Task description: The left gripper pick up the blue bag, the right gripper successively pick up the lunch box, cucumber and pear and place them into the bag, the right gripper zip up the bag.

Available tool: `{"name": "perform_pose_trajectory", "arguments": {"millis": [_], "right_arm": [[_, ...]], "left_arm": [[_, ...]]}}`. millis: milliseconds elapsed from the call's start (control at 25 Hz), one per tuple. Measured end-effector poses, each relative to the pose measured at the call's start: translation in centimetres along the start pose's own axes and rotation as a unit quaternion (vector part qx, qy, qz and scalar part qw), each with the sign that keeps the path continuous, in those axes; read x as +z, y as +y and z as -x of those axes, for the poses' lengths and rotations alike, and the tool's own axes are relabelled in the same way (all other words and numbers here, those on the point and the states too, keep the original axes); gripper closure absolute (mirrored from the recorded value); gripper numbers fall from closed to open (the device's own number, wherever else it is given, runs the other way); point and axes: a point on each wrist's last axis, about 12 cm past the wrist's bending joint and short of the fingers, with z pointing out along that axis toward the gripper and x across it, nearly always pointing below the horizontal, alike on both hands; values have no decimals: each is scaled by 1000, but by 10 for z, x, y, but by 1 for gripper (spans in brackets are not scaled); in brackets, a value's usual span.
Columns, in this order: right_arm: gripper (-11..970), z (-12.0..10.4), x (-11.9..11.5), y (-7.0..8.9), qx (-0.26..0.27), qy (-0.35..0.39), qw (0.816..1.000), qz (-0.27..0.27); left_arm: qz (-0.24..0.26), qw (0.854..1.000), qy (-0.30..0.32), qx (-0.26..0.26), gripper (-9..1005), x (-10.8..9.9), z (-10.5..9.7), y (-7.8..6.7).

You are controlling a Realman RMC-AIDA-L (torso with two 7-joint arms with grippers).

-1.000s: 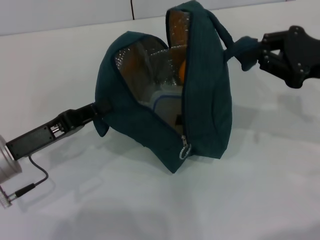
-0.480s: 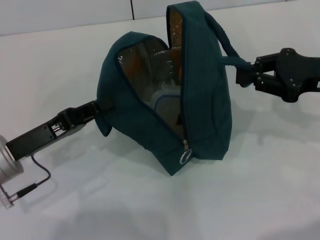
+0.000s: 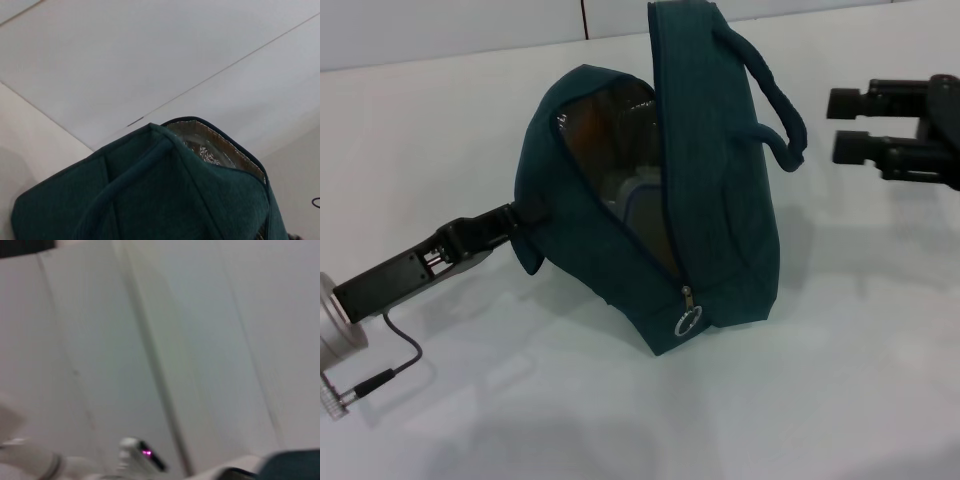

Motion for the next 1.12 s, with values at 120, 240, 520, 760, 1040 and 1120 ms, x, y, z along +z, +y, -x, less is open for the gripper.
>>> {"name": "perform_pose_trajectory", "arguments": {"millis": [120,240,520,760,1040,1120], "right_arm": [[491,7,2,9,-4,-5,998,61],[399,10,11,16,9,13,992,124],[211,-15,32,17,83,127,974,169],[175,-33,45,12,111,180,965,153],[176,-53,64,3,129,246,954,112],[176,-54,69,1,128,257,951,110]], "left_arm": [[1,1000,0,-1,911,0,-1,0],[-6,1000,0,-1,911,4,-2,-1],[-16,1000,0,3,910,9,-4,-2],[-17,1000,-1,2,910,10,-4,-2],[-16,1000,0,3,910,9,-5,-2],[-16,1000,0,3,910,9,-5,-2]]}}
